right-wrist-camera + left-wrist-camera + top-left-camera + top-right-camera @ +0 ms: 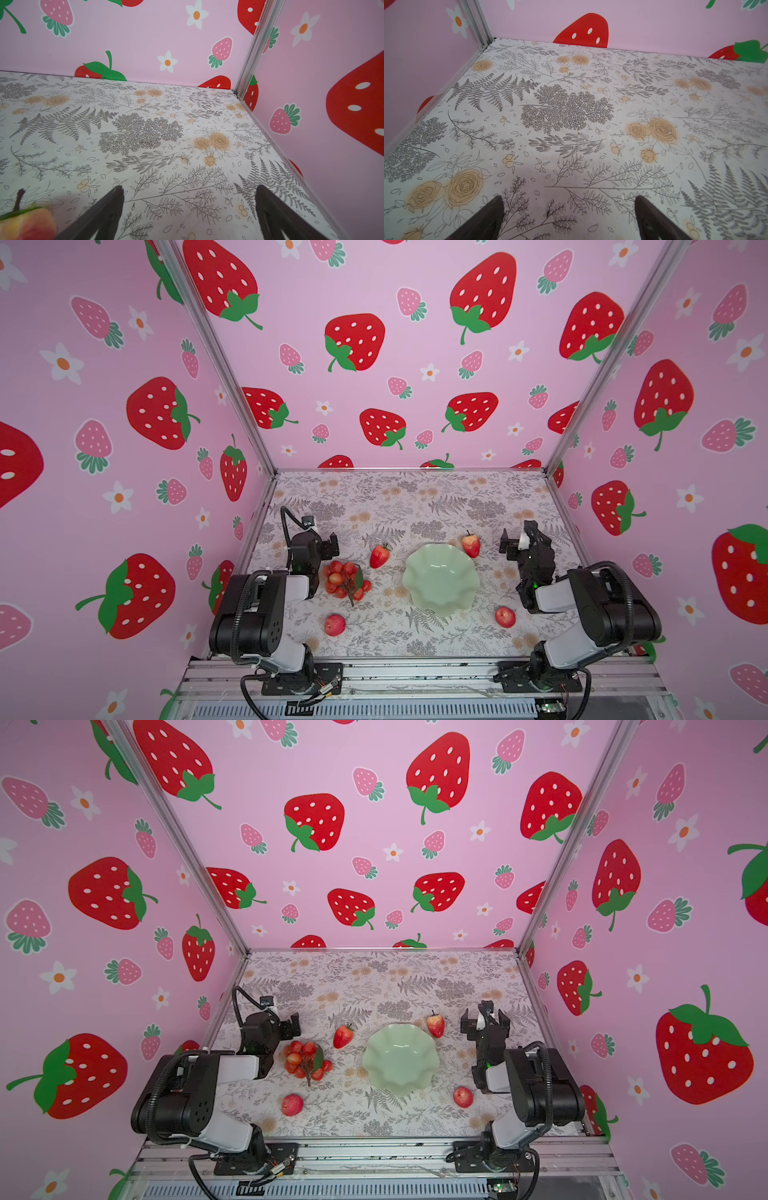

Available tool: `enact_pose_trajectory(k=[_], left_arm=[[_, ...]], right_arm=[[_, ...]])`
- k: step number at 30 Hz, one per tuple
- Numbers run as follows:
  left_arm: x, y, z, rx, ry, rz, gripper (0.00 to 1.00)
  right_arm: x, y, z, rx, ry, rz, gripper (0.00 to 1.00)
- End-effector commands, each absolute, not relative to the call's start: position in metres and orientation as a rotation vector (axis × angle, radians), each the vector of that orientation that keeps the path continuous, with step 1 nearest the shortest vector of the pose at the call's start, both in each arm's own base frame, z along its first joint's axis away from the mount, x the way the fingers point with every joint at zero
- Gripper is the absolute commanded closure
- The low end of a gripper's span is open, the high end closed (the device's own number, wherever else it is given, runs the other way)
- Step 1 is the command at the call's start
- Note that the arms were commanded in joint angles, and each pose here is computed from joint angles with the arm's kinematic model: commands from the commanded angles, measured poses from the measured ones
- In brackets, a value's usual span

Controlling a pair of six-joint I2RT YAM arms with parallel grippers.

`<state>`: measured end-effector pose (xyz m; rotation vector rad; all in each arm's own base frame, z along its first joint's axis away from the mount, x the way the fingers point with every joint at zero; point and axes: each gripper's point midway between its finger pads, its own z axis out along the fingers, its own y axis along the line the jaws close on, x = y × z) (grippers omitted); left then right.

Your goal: Place and organize the fake fruits in the fruit bowl

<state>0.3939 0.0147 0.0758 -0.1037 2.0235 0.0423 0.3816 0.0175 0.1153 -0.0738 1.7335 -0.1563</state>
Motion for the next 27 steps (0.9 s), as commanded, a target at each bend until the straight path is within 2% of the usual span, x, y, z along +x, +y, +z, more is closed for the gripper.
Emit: enact_pose_trajectory(k=[1,6,11,14,18,20,22,24,27], left_arm=[[0.403,0.013,0.084,-0.087,2.002,0.042,0.01],[0.403,0.013,0.085,-0.086,1.998,0.041,0.01],[0.392,0.051,0.143,-0.313,2.017,0.222,0.00],[0.369,0.064,0.189,-0.485,2.017,0.242,0.08],[0.327,0.027,0.216,-0.490,2.211,0.087,0.19],[0.300,-0.003,0.216,-0.409,2.331,0.018,0.26],[0.268,-0.028,0.207,-0.392,2.460,-0.068,0.38],[0.233,-0.047,0.194,-0.398,2.598,-0.139,0.41],[0.190,-0.063,0.180,-0.415,2.724,-0.180,0.52]], right_arm=[[0.384,0.016,0.121,-0.062,1.715,-0.146,0.01],[0.382,0.015,0.124,-0.051,1.704,-0.147,0.01],[0.363,-0.010,0.175,0.109,1.641,-0.208,0.01],[0.357,0.004,0.207,0.120,1.638,-0.080,0.01],[0.358,0.071,0.214,-0.083,1.809,0.244,0.01],[0.344,0.111,0.209,-0.211,1.875,0.400,0.01],[0.323,0.149,0.209,-0.338,1.885,0.533,0.01],[0.301,0.181,0.212,-0.439,1.875,0.612,0.01],[0.278,0.212,0.213,-0.534,1.873,0.699,0.01]])
